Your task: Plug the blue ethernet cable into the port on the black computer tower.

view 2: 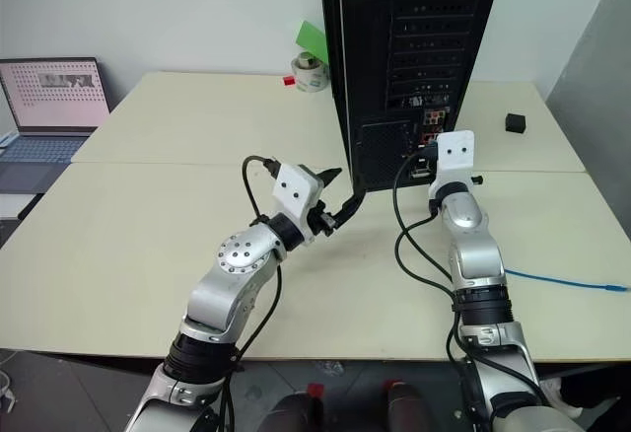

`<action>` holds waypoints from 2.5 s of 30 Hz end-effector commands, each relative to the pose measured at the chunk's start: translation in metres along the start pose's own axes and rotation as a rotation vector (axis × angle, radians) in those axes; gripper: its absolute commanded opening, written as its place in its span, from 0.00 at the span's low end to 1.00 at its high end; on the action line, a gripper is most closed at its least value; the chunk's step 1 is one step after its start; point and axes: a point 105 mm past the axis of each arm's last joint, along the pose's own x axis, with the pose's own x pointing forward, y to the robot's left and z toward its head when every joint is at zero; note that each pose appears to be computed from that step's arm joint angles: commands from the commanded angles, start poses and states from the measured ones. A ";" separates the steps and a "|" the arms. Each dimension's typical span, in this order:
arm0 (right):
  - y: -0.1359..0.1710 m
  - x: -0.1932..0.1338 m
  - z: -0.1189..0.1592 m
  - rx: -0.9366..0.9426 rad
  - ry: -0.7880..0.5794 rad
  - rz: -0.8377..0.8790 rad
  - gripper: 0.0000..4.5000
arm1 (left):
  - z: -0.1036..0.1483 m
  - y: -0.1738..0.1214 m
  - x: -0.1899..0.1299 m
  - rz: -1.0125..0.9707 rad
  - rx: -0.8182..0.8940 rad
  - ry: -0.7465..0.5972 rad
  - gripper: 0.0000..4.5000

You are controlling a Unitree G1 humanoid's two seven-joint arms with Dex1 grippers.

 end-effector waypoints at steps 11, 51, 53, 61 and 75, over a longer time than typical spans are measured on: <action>0.007 0.002 0.024 0.041 -0.071 0.029 0.00 | 0.017 -0.010 -0.003 -0.061 0.001 -0.063 0.71; 0.013 0.003 0.040 0.082 -0.088 0.022 0.00 | 0.014 -0.013 -0.003 -0.070 0.028 -0.053 0.71; 0.012 0.003 0.039 0.077 -0.080 0.011 0.00 | 0.014 -0.013 -0.003 -0.070 0.030 -0.053 0.71; 0.016 0.002 0.032 0.068 -0.056 -0.025 0.00 | 0.013 -0.013 -0.002 -0.065 0.032 -0.051 0.71; 0.014 0.009 0.030 0.023 -0.055 -0.078 0.00 | 0.013 -0.011 -0.001 -0.055 0.030 -0.050 0.71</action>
